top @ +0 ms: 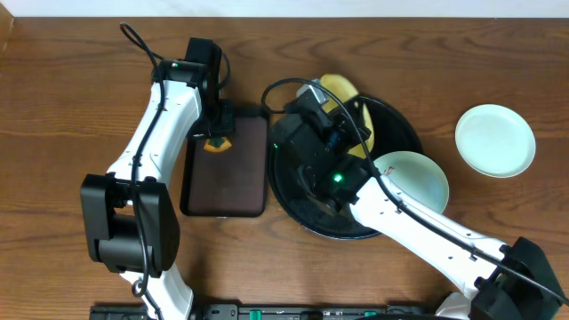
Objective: Clean dirty plates on tray and stack at the side
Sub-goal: 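Lift the yellow plate with the right gripper and stack it on the pale green plate, then grip the remaining pale green plate rim with the right gripper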
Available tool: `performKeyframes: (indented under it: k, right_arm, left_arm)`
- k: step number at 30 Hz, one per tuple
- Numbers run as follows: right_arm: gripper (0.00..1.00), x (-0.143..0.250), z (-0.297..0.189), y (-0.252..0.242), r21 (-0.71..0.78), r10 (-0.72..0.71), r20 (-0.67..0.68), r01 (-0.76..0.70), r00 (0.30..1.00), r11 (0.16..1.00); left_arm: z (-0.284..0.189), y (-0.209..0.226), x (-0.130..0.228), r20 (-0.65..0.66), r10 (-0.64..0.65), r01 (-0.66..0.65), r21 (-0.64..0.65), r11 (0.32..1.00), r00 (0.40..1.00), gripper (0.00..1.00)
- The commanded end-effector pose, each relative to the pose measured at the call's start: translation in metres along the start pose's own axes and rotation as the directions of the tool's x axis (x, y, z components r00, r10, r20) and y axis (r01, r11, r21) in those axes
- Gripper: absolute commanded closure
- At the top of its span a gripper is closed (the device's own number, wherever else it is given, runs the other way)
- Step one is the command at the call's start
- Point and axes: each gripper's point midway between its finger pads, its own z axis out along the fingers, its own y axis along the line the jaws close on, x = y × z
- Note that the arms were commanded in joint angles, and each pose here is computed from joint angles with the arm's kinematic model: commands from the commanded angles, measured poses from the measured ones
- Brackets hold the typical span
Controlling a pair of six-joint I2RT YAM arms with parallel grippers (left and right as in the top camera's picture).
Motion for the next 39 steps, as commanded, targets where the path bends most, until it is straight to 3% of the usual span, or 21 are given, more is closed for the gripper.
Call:
performKeyframes:
  k: [1, 4, 9, 13, 16, 19, 24, 30, 34, 39]
  right_arm:
    - [0.99, -0.002, 0.001, 0.046, -0.303, 0.140, 0.000, -0.133, 0.990, 0.944]
    - [0.99, 0.011, 0.007, 0.075, -0.504, 0.266, -0.138, -0.299, 0.954, 0.811]
    - [0.99, 0.018, 0.033, 0.070, -0.638, 0.432, -0.346, -0.547, 0.833, 0.542]
    - [0.99, 0.033, 0.070, 0.024, -0.606, 0.558, -0.462, -0.705, 0.689, 0.368]
    - [0.99, 0.071, 0.109, -0.024, -0.487, 0.655, -0.533, -0.827, 0.536, 0.281]
    - [0.99, 0.145, 0.150, -0.068, -0.277, 0.725, -0.585, -0.930, 0.363, 0.242]
    - [0.99, 0.260, 0.182, -0.115, 0.018, 0.793, -0.589, -0.979, 0.154, 0.204]
    - [0.99, 0.352, 0.190, -0.114, 0.230, 0.779, -0.627, -0.960, -0.022, 0.158]
    - [0.99, 0.387, 0.194, -0.092, 0.299, 0.735, -0.671, -0.943, -0.097, 0.148]
    - [0.97, 0.397, 0.202, -0.066, 0.274, 0.687, -0.723, -0.944, -0.075, 0.185]
  left_arm:
    - [0.004, 0.002, 0.002, -0.010, 0.010, -0.010, -0.015, 1.000, 1.000, 0.92]
    - [0.004, 0.003, 0.002, -0.011, 0.010, -0.010, -0.015, 1.000, 1.000, 0.92]
    - [0.004, 0.002, 0.002, -0.011, 0.010, -0.010, -0.015, 1.000, 1.000, 0.92]
    - [0.004, 0.003, 0.003, -0.015, 0.010, -0.010, -0.016, 1.000, 1.000, 0.92]
    - [0.004, 0.003, 0.003, -0.015, 0.010, -0.010, -0.016, 1.000, 1.000, 0.92]
    - [0.004, 0.003, 0.003, -0.014, 0.010, -0.010, -0.016, 1.000, 1.000, 0.92]
    - [0.004, 0.003, 0.003, -0.014, 0.010, -0.010, -0.016, 1.000, 1.000, 0.92]
    - [0.004, 0.003, 0.003, -0.014, 0.010, -0.010, -0.016, 1.000, 1.000, 0.92]
    - [0.004, 0.003, 0.003, -0.014, 0.010, -0.010, -0.016, 1.000, 1.000, 0.92]
    - [0.004, 0.003, 0.003, -0.014, 0.010, -0.010, -0.016, 1.000, 1.000, 0.92]
